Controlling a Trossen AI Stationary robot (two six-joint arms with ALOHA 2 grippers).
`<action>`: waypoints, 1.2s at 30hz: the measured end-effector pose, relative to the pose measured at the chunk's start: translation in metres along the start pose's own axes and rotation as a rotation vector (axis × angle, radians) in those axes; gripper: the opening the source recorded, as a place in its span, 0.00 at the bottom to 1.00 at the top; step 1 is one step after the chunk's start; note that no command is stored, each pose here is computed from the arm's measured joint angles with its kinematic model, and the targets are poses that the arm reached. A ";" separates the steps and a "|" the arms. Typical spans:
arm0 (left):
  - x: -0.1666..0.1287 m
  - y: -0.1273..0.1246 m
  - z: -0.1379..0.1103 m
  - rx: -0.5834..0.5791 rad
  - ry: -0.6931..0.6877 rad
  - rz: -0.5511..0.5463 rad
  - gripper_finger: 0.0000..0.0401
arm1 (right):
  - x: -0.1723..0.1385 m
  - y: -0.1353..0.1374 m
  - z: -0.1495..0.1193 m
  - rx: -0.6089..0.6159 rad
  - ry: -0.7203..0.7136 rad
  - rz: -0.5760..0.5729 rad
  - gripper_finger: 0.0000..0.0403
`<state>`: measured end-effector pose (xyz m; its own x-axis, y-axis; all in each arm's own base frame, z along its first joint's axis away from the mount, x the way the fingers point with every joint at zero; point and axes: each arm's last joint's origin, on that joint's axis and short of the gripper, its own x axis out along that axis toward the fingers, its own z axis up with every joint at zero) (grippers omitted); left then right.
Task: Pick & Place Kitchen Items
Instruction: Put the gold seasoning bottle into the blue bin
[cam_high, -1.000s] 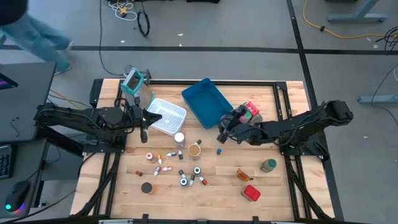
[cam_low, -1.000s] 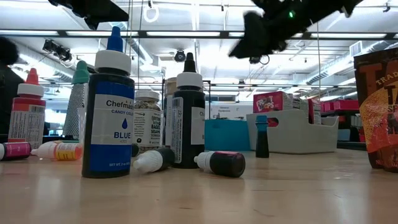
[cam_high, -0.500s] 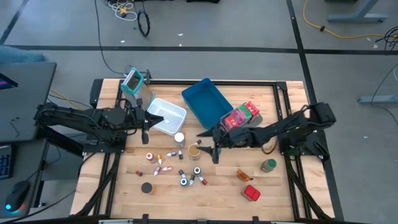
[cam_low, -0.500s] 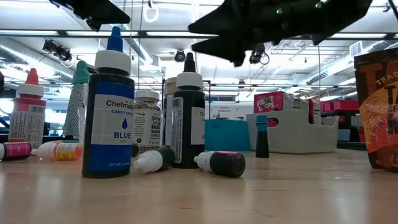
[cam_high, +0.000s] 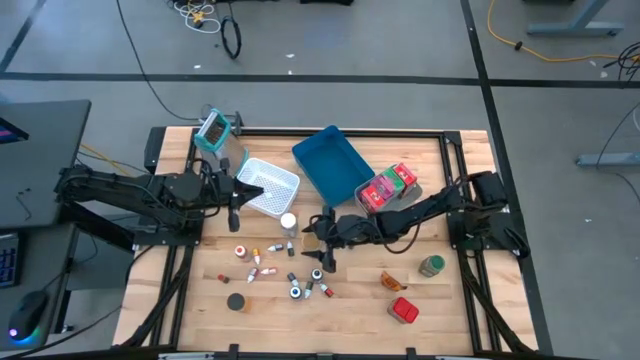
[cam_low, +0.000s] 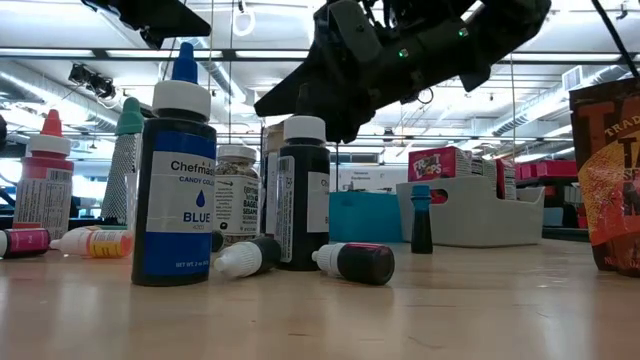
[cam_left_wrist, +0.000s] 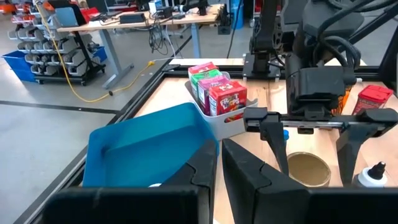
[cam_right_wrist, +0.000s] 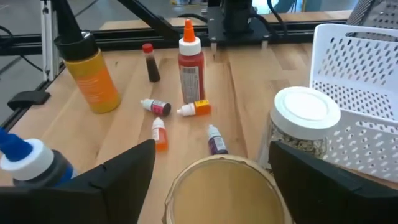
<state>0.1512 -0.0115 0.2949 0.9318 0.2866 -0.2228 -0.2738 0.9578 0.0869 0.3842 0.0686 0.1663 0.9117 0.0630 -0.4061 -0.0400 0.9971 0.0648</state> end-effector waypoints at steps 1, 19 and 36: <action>0.000 0.000 0.000 0.000 0.000 0.000 0.08 | 0.000 0.000 0.000 0.000 0.002 0.004 0.81; 0.000 0.000 0.000 0.027 0.001 0.000 0.08 | -0.002 -0.003 0.000 -0.044 0.007 -0.046 0.85; 0.000 0.000 0.000 0.022 0.001 0.000 0.08 | -0.002 -0.007 -0.008 -0.013 0.089 -0.107 0.71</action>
<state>0.1511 -0.0114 0.2948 0.9314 0.2870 -0.2238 -0.2688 0.9570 0.1086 0.3791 0.0615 0.1595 0.8713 -0.0410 -0.4890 0.0499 0.9987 0.0052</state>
